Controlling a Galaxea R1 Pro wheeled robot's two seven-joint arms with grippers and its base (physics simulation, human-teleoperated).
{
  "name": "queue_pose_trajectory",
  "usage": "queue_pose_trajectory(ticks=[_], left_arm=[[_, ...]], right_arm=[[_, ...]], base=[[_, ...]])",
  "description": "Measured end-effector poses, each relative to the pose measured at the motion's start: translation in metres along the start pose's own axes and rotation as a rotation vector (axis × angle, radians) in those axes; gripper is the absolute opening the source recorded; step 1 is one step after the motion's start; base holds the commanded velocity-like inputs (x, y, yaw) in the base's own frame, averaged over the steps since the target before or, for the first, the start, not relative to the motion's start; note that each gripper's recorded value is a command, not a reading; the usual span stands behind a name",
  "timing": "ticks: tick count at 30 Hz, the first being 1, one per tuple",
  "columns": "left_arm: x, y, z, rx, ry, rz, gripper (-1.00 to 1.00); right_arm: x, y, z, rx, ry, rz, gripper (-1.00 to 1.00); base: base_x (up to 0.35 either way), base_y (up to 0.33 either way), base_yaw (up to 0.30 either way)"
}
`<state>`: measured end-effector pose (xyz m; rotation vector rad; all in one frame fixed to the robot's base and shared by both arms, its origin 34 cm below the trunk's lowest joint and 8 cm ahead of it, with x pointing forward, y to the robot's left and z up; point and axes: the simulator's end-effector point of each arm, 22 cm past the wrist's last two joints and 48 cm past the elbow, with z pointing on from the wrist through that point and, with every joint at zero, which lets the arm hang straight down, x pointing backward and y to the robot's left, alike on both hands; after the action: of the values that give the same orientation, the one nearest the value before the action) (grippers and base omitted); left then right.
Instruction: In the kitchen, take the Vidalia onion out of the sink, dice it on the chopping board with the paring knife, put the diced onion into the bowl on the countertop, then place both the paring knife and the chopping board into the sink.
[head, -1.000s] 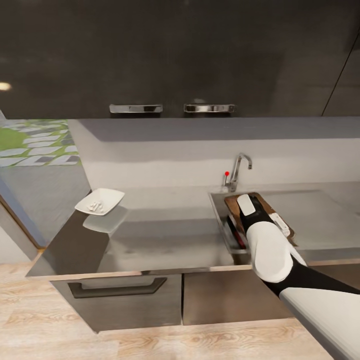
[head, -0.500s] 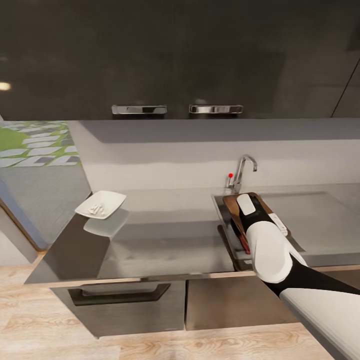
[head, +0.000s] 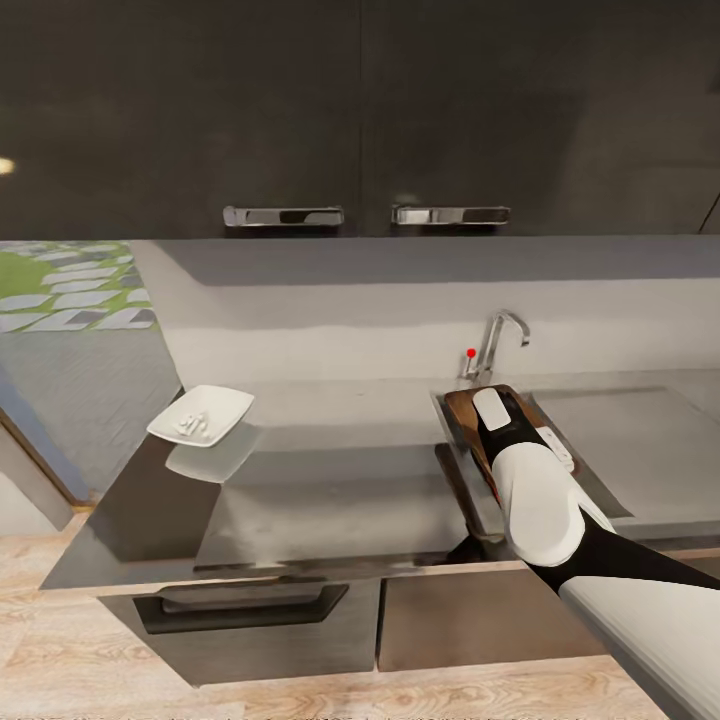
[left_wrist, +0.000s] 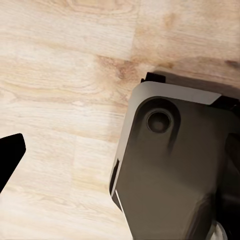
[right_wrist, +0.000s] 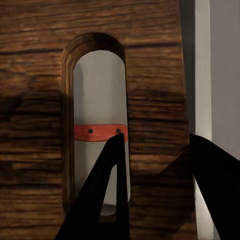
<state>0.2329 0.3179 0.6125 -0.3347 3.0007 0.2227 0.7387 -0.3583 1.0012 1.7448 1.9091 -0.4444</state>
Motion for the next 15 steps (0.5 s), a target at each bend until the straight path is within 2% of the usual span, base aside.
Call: queue_pose_trajectory(ticks=[11,15], left_arm=[[0.007,0.001,0.001,-0.003,0.016,0.003,1.0],[0.009,0.002,0.002,-0.005,0.022,0.004,1.0]], right_arm=[[0.003,-0.001,0.009,0.013,-0.005,0.01,-1.0],[0.006,-0.002,0.012,0.018,-0.004,0.007,-1.0]], base=[[0.003,0.001,0.0],[0.077,0.0,0.0]])
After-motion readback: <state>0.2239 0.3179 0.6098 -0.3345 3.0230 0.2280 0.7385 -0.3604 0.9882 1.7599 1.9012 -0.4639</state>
